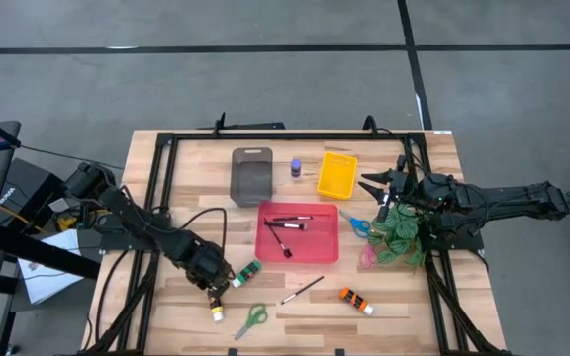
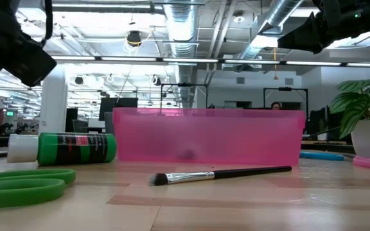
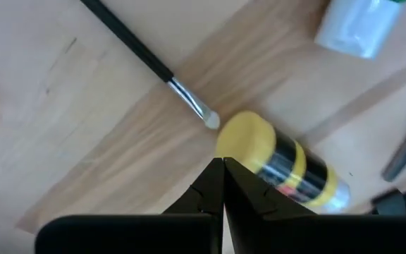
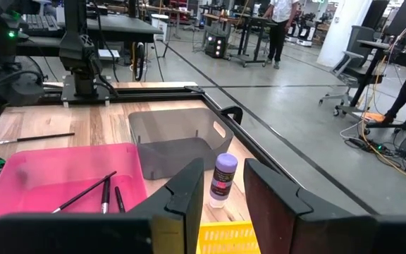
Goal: Pick & Place Paint Supplies
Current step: Put the black makeup brush into the red bin
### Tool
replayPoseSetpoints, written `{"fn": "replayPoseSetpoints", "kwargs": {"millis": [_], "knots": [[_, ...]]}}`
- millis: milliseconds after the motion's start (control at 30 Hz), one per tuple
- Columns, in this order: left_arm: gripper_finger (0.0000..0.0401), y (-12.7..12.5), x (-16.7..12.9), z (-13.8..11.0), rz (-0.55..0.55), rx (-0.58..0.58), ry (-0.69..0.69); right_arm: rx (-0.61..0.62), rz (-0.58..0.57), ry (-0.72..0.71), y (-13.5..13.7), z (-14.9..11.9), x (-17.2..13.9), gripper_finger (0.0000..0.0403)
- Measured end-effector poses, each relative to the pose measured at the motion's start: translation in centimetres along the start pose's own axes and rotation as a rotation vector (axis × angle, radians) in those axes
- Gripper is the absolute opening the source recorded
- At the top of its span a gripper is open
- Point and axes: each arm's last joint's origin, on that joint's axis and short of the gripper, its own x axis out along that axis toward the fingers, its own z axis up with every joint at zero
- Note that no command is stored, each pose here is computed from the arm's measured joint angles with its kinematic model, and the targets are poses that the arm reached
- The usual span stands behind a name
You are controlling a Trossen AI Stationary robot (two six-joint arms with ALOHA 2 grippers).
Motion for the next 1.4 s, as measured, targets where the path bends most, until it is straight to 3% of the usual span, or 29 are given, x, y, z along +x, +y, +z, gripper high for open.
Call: {"fn": "replayPoseSetpoints", "kwargs": {"millis": [133,333,700,1100,1267,1400], "knots": [[0.0,-0.1,0.9,0.1,0.025,0.009,0.019,0.001,0.001,-0.003,0.0,0.0,0.0,0.0098],[0.0,-1.0,1.7,0.6,-0.036,0.061,0.021,0.001,0.002,-0.003,0.0,0.0,0.0,0.0098],[0.0,-0.9,1.4,2.0,-0.03,0.037,-0.099,0.001,0.002,-0.002,0.0,0.0,0.0,0.0098],[0.0,0.7,1.5,0.6,0.134,-0.165,-0.017,0.009,0.002,0.0,0.0,0.0,0.0,0.0098],[0.0011,0.6,1.6,0.3,0.129,-0.185,-0.026,0.017,-0.003,0.0,-0.1,0.0,0.0,0.0098],[0.0044,0.3,1.6,0.3,0.103,-0.224,-0.047,0.019,-0.023,0.003,-0.3,0.0,0.1,0.0098]]}}
